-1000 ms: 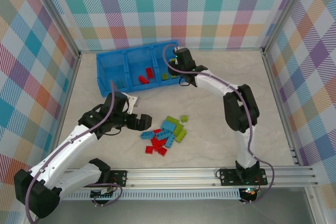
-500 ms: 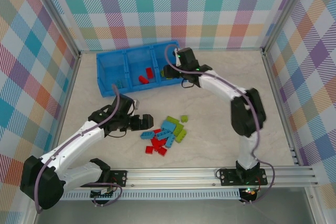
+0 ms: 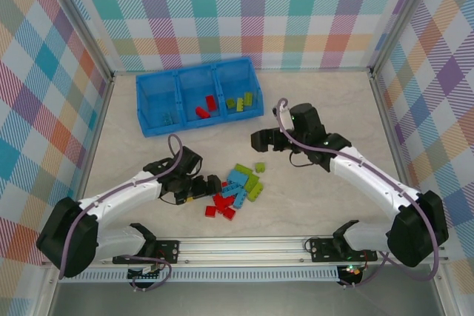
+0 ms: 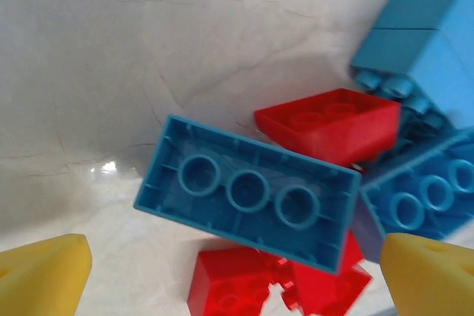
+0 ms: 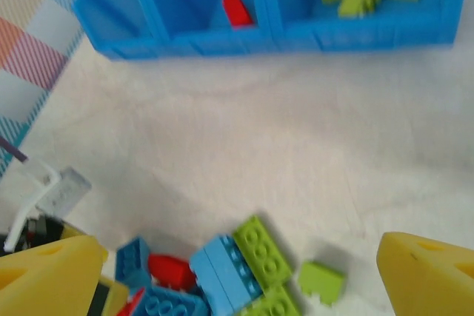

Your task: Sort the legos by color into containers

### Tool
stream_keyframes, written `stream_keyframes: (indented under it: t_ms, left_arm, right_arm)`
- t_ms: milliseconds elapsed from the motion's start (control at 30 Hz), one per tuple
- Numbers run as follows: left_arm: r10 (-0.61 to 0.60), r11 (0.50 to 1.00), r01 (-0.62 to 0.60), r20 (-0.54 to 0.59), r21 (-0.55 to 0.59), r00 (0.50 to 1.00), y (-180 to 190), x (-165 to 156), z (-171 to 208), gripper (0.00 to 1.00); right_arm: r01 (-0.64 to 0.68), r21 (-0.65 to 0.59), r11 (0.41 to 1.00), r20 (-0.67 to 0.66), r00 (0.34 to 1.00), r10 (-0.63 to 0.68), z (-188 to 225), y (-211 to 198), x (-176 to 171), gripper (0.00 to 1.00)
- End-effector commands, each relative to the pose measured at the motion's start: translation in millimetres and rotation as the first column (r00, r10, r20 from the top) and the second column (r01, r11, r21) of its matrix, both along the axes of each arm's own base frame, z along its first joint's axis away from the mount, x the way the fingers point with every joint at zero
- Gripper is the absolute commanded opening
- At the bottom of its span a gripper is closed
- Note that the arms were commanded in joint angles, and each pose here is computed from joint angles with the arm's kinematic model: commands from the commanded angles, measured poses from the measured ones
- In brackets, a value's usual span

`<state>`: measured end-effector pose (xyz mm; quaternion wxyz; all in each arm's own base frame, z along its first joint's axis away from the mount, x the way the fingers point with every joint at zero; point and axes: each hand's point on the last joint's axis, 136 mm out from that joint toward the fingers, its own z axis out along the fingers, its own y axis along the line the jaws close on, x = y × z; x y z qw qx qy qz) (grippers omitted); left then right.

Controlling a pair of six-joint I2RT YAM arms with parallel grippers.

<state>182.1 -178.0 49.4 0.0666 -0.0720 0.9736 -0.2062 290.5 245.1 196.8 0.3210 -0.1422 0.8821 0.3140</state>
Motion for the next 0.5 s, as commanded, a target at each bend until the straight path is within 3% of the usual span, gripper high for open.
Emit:
stream_keyframes:
  t_ms: [0,133,467]
  left_arm:
    - [0.005,1.000,-0.004,0.056,-0.007,0.998,-4.8,9.7,-1.8,1.00]
    - [-0.002,1.000,0.002,0.098,0.007,0.995,-2.7,15.7,-5.7,0.98]
    - [0.002,1.000,-0.003,0.063,0.012,0.998,-3.6,13.0,-23.1,0.72]
  right_arm:
    - [-0.008,0.082,0.997,-0.044,0.999,0.011,9.5,3.9,-15.7,0.99]
    - [-0.011,0.088,0.996,-0.055,0.998,0.016,12.1,2.7,-20.8,0.99]
    - [0.013,0.093,0.996,-0.063,0.998,-0.007,11.6,1.0,-19.5,1.00]
